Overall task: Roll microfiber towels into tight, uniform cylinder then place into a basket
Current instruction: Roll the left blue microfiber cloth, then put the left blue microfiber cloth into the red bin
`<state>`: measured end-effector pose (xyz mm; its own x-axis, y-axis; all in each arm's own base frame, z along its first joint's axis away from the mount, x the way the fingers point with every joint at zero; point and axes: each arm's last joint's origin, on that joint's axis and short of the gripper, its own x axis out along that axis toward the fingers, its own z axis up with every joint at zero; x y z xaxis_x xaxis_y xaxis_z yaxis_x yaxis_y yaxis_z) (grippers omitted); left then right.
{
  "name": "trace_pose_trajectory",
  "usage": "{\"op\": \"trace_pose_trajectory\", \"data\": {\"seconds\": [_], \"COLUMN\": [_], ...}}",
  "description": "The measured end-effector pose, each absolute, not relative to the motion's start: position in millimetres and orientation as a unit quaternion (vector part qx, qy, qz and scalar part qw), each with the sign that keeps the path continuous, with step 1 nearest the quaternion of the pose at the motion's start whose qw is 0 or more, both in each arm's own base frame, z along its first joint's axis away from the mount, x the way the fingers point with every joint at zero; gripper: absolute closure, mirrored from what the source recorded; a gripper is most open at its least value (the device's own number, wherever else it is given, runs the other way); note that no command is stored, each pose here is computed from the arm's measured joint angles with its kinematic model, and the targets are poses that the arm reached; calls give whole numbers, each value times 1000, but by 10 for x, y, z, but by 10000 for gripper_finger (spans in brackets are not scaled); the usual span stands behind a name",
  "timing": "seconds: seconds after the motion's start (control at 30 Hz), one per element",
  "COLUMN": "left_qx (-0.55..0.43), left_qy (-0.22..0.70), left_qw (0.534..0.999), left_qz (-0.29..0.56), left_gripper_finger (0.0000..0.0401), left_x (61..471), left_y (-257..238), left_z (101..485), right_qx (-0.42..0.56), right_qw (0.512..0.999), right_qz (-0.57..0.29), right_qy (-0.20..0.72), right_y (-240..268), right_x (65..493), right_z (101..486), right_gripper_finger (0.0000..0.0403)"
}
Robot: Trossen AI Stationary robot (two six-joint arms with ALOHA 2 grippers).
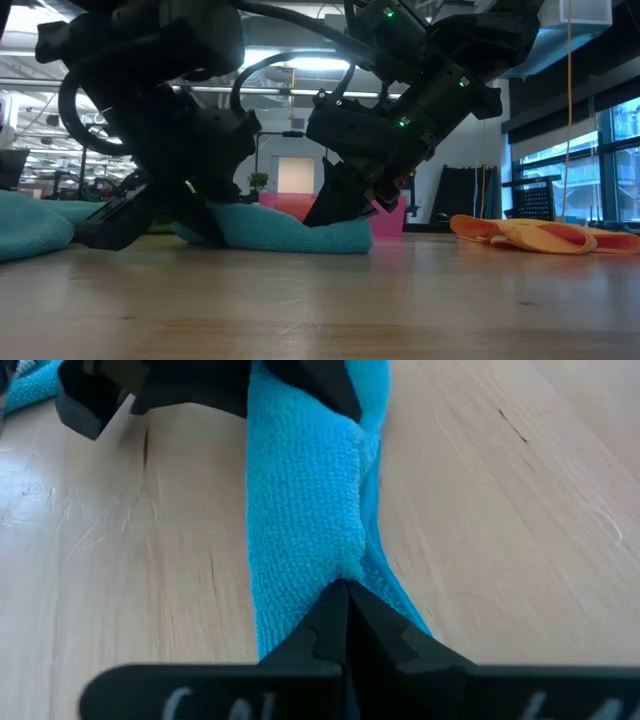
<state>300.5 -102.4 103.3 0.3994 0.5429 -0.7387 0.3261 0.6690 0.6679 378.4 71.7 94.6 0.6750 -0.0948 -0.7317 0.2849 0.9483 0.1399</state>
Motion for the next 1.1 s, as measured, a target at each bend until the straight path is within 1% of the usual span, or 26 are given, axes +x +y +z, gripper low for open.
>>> {"op": "trace_pose_trajectory", "data": {"seconds": [0.07,0.13,0.33,0.5,0.63,0.83,0.9,1.0,1.1], "left_qx": [397,391,377,363,355,338,337,337,336], "left_qy": [543,545,548,552,555,557,558,558,558], "left_qw": [736,739,745,748,750,756,756,756,756], "left_qz": [70,65,59,60,59,61,60,60,60], "left_gripper_finger": [377,391,396,398,399,399,400,400,400], "left_x": [3007,3011,3013,3022,3036,3053,3053,3053,3052], "left_y": [-1027,-1026,-1030,-997,-963,-929,-928,-928,-928], "left_z": [1030,1028,1025,1023,1025,1028,1029,1029,1028], "right_qx": [120,112,105,46,21,-42,-77,-145,-186], "right_qw": [907,909,906,906,909,914,918,910,896], "right_qz": [-104,-100,-98,-113,-90,-28,-24,-41,-69], "right_qy": [389,389,397,405,406,402,389,385,397], "right_y": [717,717,704,728,850,1150,1253,1371,1392], "right_x": [3784,3783,3710,3567,3492,3414,3404,3385,3381], "right_z": [946,962,1159,1446,1565,1579,1571,1458,1297], "right_gripper_finger": [396,396,394,371,327,221,191,166,163]}}
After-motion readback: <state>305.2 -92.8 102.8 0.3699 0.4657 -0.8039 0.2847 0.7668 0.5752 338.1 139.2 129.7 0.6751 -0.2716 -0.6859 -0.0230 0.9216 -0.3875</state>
